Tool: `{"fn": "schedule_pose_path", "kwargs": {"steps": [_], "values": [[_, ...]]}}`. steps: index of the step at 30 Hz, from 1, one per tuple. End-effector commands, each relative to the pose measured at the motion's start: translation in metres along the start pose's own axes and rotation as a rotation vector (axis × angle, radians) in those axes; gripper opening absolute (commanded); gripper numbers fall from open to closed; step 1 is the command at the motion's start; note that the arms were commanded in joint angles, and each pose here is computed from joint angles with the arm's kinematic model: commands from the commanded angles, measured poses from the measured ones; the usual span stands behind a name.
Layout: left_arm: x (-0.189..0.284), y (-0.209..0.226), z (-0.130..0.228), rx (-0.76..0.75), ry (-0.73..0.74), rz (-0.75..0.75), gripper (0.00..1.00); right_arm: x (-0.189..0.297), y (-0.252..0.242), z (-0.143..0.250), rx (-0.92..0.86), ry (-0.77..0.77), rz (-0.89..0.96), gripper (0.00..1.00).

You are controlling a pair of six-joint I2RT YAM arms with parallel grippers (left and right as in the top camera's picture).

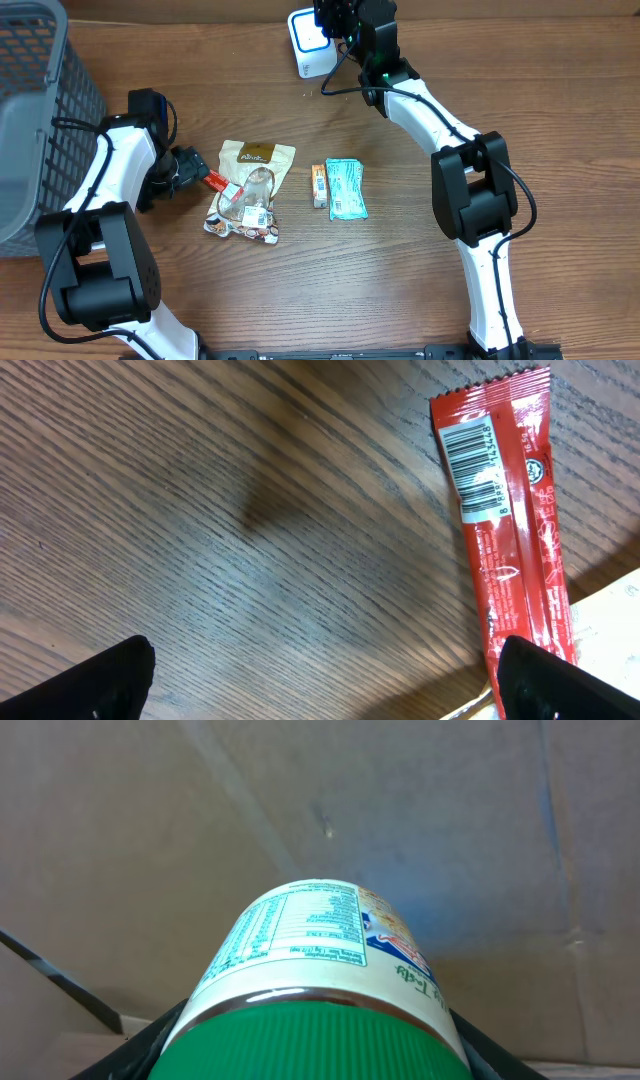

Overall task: Scan the item barcode
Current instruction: 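Lift the jar and raise it to the white scanner, then carry the jar right and lower it onto the table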

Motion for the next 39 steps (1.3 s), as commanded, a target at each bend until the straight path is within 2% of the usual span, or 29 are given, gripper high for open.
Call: {"fn": "schedule_pose_path", "kwargs": {"steps": [1, 11, 18, 21, 25, 34, 39], "values": [[0.005, 0.001, -0.008, -0.003, -0.03, -0.002, 1.0, -0.006, -0.003, 0.008, 0.043, -0.006, 0.006, 0.31], [0.005, 0.001, -0.008, -0.003, -0.03, -0.002, 1.0, -0.016, -0.009, 0.052, 0.04, 0.062, -0.031, 0.34], [0.005, 0.001, -0.008, -0.003, -0.03, -0.003, 1.0, -0.017, -0.011, 0.058, 0.04, 0.074, -0.028, 0.33], [0.005, 0.001, -0.008, -0.003, -0.03, -0.003, 1.0, -0.017, -0.004, 0.054, 0.04, 0.056, -0.082, 0.25], [0.005, 0.001, -0.008, -0.003, -0.03, -0.003, 1.0, -0.013, 0.007, 0.034, 0.044, 0.013, -0.149, 0.21], [0.005, 0.001, -0.008, -0.003, -0.03, -0.003, 1.0, 0.014, 0.024, -0.054, 0.068, -0.106, -0.117, 0.22], [0.005, 0.001, -0.008, -0.003, -0.03, -0.003, 1.0, 0.038, 0.034, -0.098, 0.083, -0.11, -0.114, 0.22]]}}
Point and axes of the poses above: each gripper's point midway between its finger pads, its own x axis back along the fingers, its own y axis along the line the jaws close on, z = x × y, the point moved 6 cm from there along x, back along the fingers, and after that the axes turned 12 degrees about x, right-handed, at the moved point
